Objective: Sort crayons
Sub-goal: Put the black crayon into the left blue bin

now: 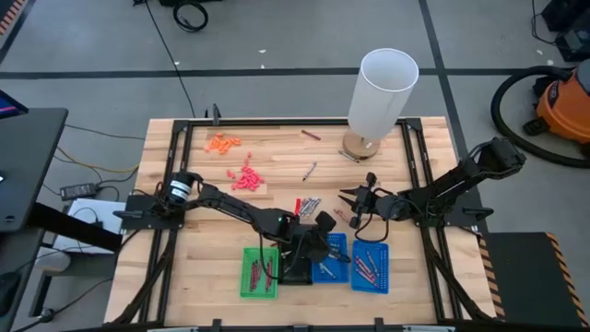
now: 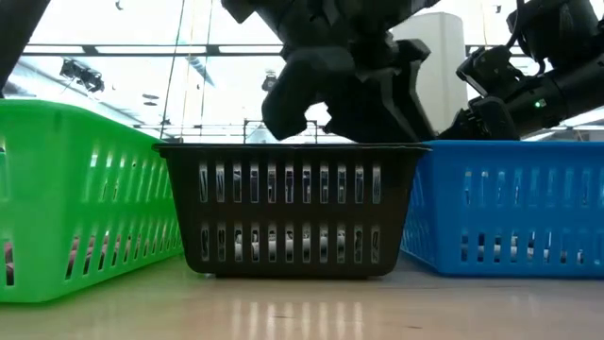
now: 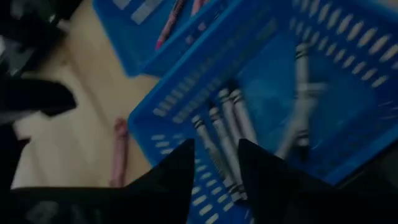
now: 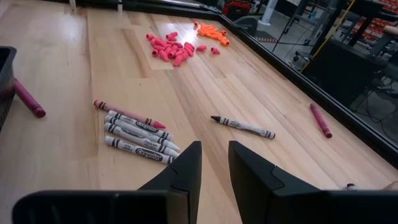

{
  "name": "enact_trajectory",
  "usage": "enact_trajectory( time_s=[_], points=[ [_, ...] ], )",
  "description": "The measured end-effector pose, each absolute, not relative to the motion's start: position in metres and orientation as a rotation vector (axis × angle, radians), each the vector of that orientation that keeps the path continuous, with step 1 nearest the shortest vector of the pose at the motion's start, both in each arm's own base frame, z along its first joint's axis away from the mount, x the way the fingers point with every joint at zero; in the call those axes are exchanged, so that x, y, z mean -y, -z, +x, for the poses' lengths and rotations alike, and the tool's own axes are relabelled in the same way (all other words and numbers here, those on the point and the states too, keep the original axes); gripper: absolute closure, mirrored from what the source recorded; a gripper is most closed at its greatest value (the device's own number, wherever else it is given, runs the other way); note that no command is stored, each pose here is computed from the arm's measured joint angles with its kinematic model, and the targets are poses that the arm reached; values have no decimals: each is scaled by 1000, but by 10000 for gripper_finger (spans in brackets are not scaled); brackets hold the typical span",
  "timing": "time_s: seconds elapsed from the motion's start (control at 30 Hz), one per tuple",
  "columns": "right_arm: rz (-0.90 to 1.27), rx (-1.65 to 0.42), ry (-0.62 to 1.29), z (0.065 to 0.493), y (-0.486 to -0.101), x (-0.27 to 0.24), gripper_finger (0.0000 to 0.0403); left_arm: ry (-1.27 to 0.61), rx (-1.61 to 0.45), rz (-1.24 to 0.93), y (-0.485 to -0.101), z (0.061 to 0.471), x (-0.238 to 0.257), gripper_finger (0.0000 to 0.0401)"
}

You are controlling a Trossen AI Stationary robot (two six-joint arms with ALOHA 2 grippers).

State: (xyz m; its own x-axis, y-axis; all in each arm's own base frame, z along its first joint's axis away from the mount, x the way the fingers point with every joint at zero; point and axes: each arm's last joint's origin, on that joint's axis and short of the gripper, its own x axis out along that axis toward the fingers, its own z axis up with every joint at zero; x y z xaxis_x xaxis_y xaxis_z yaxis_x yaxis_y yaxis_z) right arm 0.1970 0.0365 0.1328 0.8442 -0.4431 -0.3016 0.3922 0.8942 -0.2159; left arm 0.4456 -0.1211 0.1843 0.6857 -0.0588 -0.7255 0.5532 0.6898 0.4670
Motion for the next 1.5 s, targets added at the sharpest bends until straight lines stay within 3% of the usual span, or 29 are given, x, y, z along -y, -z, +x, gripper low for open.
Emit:
enact_trajectory(
  time_s=[0.4,0.87,1.3,1.5],
  points=[
    [-153,-355,448,197,-133,-36,314,140,-932,814,-184,437,99,259],
    [-160,-371,439,196,-131,-36,314,109,-871,634,-222,433,66,259],
    [-165,-371,429,196,-131,-39,314,-53,-935,460,-216,438,-5,259],
    [-175,-367,474,195,-131,-38,314,-190,-943,285,-213,437,-38,259]
  ],
)
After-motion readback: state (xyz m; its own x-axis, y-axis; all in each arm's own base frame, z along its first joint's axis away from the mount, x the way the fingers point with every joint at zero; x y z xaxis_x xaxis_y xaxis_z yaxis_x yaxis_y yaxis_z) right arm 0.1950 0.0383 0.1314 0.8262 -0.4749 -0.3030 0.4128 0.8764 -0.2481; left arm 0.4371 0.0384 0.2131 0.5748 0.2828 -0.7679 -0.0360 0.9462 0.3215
